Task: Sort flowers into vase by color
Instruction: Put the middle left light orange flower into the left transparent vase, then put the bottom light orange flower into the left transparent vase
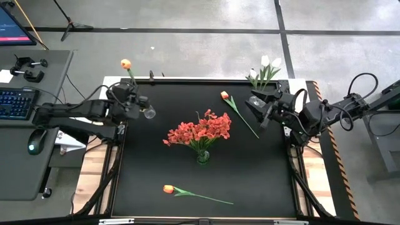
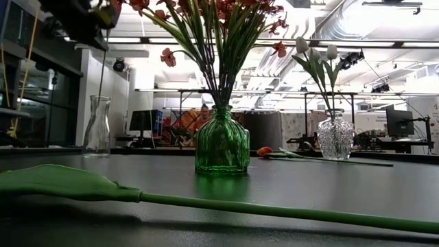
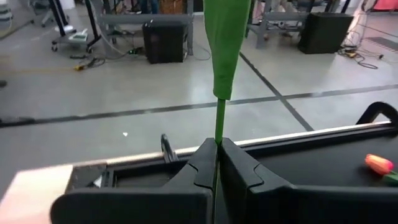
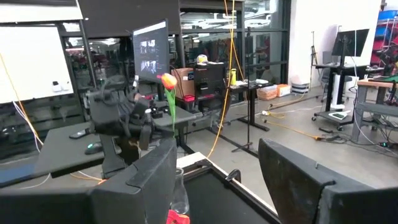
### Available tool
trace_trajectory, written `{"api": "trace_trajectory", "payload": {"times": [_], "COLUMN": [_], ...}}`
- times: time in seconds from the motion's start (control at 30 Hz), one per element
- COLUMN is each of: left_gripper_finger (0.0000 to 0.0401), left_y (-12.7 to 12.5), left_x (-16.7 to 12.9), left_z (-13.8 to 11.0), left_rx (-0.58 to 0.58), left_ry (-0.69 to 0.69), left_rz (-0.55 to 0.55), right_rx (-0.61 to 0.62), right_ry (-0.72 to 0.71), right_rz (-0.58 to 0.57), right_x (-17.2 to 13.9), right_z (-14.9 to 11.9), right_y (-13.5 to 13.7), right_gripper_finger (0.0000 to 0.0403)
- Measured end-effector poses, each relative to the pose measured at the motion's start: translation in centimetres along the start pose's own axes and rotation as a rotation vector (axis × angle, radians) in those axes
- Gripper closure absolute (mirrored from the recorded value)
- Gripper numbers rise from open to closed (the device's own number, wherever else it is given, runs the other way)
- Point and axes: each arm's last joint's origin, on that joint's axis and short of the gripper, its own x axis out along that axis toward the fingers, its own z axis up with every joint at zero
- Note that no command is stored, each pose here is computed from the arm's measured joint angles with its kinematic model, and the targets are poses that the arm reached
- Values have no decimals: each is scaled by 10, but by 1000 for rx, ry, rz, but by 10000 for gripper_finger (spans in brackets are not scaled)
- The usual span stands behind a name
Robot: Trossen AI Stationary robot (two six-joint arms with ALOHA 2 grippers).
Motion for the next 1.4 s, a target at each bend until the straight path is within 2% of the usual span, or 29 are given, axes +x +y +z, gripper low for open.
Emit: {"api": "trace_trajectory", "payload": {"times": [0.2, 0.33, 0.47, 0.63, 0.8, 0.93, 1.3, 1.4], "left_gripper_finger": [401, 392, 354, 285, 221, 190, 180, 180], "left_y": [1, 1, 1, 8, 19, 29, 52, 56], "left_x": [7, 8, 7, 4, -5, -15, -38, -45], "left_z": [-25, -30, -31, -27, -6, 17, 76, 89], "left_rx": [-53, -85, -67, -99, -120, -87, -41, -64], "left_ry": [37, 80, 137, 159, 139, 100, -17, -9], "left_rz": [14, -5, -46, -85, -148, -202, -281, -360], "right_rx": [25, 26, 27, 29, 27, 26, 33, 104], "right_ry": [0, 0, -1, -2, -2, -2, -5, -6], "right_rz": [0, 0, 0, 7, 8, 8, 8, 12], "right_x": [0, 0, 0, 0, 0, 0, 0, 2], "right_z": [0, 0, 0, 0, 0, 0, 1, 0], "right_y": [0, 0, 0, 0, 0, 0, 0, 2], "right_gripper_finger": [187, 187, 187, 187, 187, 187, 187, 187]}}
